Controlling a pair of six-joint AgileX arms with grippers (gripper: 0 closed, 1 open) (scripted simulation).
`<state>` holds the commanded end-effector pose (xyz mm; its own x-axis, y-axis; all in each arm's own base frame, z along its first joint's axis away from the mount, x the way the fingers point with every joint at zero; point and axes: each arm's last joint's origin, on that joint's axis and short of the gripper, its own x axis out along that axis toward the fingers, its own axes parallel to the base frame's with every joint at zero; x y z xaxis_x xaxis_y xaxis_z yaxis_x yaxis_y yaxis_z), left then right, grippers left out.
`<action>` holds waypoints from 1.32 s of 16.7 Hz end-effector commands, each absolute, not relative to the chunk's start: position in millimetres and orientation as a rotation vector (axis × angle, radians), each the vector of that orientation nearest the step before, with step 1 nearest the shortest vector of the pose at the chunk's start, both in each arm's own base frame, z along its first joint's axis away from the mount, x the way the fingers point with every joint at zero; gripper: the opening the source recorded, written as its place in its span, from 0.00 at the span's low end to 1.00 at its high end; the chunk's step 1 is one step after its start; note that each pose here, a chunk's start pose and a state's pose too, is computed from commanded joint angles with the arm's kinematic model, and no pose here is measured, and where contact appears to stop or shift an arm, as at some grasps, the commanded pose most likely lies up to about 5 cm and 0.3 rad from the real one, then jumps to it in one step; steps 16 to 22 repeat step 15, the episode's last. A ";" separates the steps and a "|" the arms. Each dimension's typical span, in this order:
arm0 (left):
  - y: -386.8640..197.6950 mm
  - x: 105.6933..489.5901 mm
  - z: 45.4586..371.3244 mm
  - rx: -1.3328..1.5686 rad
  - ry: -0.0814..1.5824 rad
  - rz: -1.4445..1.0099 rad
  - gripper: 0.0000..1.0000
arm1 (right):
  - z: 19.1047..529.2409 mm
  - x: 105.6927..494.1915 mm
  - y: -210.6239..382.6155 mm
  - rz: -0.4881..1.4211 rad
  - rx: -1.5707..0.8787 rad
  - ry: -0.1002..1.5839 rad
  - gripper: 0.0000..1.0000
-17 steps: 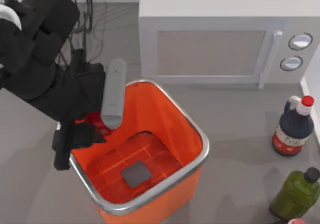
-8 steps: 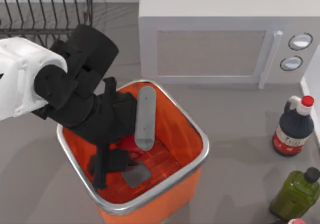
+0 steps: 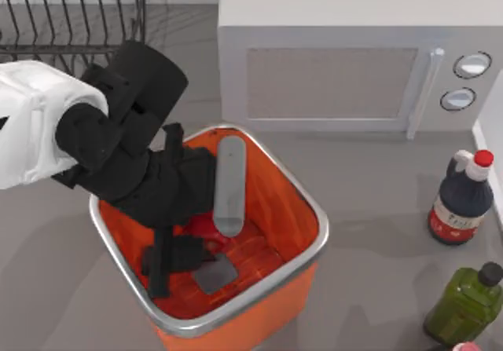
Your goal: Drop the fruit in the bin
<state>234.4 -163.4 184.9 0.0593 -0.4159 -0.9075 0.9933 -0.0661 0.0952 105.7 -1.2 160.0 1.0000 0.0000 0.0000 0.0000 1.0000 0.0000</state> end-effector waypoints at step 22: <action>-163.4 234.4 184.9 0.984 0.793 -1.384 1.00 | 160.0 105.7 -1.2 0.000 0.000 0.000 1.00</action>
